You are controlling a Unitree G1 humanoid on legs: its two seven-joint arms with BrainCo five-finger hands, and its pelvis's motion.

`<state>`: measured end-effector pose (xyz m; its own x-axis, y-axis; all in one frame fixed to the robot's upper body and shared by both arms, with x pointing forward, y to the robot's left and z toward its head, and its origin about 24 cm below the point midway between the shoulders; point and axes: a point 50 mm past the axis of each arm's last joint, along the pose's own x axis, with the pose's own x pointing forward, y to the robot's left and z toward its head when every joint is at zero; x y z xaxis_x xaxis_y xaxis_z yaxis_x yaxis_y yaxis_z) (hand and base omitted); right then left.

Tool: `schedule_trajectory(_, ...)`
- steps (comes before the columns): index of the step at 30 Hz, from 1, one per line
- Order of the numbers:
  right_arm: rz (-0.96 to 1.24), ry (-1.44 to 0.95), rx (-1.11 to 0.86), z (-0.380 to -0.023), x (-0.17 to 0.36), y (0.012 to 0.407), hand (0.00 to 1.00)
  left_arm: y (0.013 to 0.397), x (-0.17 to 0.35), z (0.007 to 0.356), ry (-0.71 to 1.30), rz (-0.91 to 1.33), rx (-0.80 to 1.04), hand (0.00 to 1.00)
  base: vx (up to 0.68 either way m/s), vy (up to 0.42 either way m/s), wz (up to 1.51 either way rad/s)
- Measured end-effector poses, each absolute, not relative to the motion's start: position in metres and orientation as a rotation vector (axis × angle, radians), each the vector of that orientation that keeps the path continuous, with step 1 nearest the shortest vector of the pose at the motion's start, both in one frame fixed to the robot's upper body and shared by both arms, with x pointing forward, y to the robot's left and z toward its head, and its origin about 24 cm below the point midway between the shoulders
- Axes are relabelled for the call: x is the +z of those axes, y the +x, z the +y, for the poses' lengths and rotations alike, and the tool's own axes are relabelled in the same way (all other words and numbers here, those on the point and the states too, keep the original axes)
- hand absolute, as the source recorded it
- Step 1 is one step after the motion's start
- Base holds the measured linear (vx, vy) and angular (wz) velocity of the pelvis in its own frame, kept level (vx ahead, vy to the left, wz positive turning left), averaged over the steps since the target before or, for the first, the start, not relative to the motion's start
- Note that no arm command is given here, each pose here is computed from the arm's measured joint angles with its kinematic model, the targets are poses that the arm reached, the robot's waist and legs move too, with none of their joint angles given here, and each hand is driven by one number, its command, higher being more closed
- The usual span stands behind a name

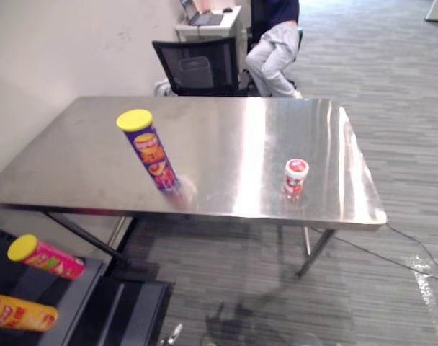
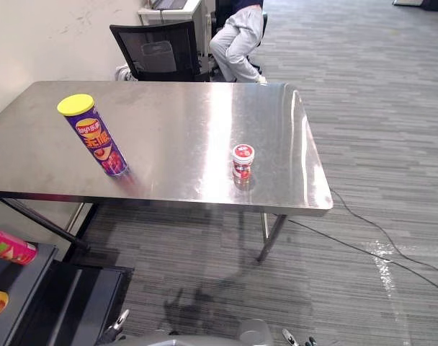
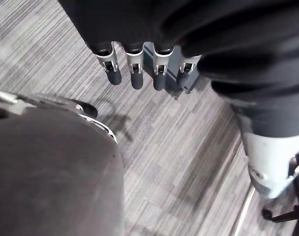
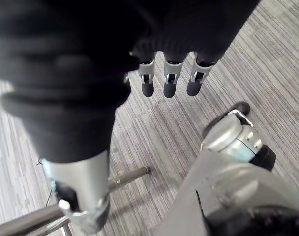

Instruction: Put the gum and the chips on the shelf.

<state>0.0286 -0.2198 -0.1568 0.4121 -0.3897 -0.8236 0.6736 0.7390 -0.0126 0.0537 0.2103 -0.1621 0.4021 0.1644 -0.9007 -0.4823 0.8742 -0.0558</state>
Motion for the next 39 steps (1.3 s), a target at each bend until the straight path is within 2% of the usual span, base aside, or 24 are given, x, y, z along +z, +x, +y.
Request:
schedule_trajectory(9, 0.843, 0.319, -0.677, -0.223, -0.152, 0.056, 0.00, 0.042, -0.166, 0.204, -0.312, 1.132, 0.387, 0.00, 0.06, 0.047, -0.71)
schedule_trajectory(14, 0.881, 0.319, -0.704, -0.218, -0.156, 0.046, 0.00, 0.044, -0.165, 0.207, -0.302, 1.107, 0.398, 0.00, -0.03, -0.002, -0.15)
schedule_trajectory(20, 0.857, 0.307, -0.722, -0.219, -0.154, 0.056, 0.00, 0.048, -0.163, 0.208, -0.266, 1.088, 0.393, 0.00, -0.07, 0.001, 0.07)
schedule_trajectory(31, 0.857, 0.281, -0.824, -0.225, -0.153, 0.050, 0.00, 0.051, -0.161, 0.211, -0.209, 1.077, 0.393, 0.00, -0.10, -0.012, 0.06)
schedule_trajectory(34, 0.795, 0.294, -0.951, -0.243, -0.146, 0.048, 0.00, 0.049, -0.160, 0.216, -0.206, 1.074, 0.415, 0.00, 0.05, 0.023, 0.03)
schedule_trajectory(39, 0.515, 0.245, -1.164, -0.308, -0.106, 0.064, 0.00, 0.049, -0.158, 0.223, -0.154, 1.067, 0.409, 0.00, 0.09, 0.030, -0.03)
